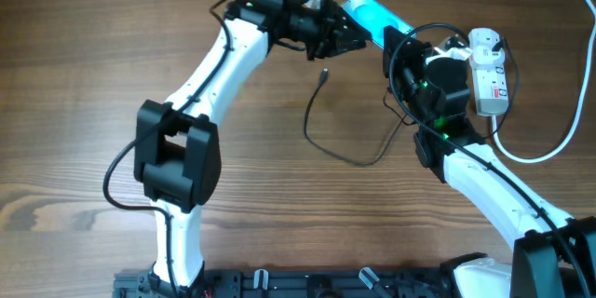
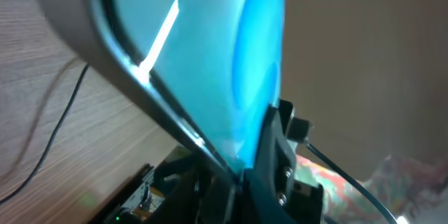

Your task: Plug charger to phone and switch on socket

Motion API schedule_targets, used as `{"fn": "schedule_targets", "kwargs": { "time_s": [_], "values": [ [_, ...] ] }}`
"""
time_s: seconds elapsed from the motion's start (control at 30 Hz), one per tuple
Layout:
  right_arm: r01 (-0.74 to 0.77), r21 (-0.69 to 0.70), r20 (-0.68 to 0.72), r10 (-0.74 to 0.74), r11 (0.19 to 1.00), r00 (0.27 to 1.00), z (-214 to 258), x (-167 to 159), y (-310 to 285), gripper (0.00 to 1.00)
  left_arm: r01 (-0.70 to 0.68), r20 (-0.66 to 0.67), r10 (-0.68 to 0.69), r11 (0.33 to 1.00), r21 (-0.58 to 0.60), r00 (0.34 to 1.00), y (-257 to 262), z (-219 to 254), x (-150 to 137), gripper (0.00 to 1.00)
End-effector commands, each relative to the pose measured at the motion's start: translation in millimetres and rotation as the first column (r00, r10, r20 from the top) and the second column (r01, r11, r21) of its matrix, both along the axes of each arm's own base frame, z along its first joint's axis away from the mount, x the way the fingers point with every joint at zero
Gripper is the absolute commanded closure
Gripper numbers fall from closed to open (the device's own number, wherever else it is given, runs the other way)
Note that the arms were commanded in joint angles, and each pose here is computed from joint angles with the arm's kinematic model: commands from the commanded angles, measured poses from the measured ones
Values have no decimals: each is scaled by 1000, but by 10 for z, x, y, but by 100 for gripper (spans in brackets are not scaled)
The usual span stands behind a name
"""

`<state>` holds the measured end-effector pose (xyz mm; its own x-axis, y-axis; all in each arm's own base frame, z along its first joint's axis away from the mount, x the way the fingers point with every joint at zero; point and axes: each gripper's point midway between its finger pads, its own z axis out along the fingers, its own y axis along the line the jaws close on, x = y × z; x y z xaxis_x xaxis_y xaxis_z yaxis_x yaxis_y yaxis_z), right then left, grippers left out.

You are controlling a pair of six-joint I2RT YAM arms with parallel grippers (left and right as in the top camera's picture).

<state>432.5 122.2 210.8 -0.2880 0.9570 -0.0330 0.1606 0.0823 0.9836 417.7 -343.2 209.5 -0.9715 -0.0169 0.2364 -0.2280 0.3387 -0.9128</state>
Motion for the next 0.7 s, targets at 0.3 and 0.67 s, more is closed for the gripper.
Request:
{"fn": "schedule_targets", "kwargs": {
  "time_s": [0.3, 0.67],
  "values": [
    [-53, 172, -12, 56, 984, 998, 140, -35, 145, 96, -210, 132, 201, 976, 59, 971, -181, 153, 345, 86],
    [-203, 278, -43, 223, 939, 974, 146, -171, 422, 96, -341, 227, 312, 935, 103, 923, -141, 110, 585, 87]
  ]
}}
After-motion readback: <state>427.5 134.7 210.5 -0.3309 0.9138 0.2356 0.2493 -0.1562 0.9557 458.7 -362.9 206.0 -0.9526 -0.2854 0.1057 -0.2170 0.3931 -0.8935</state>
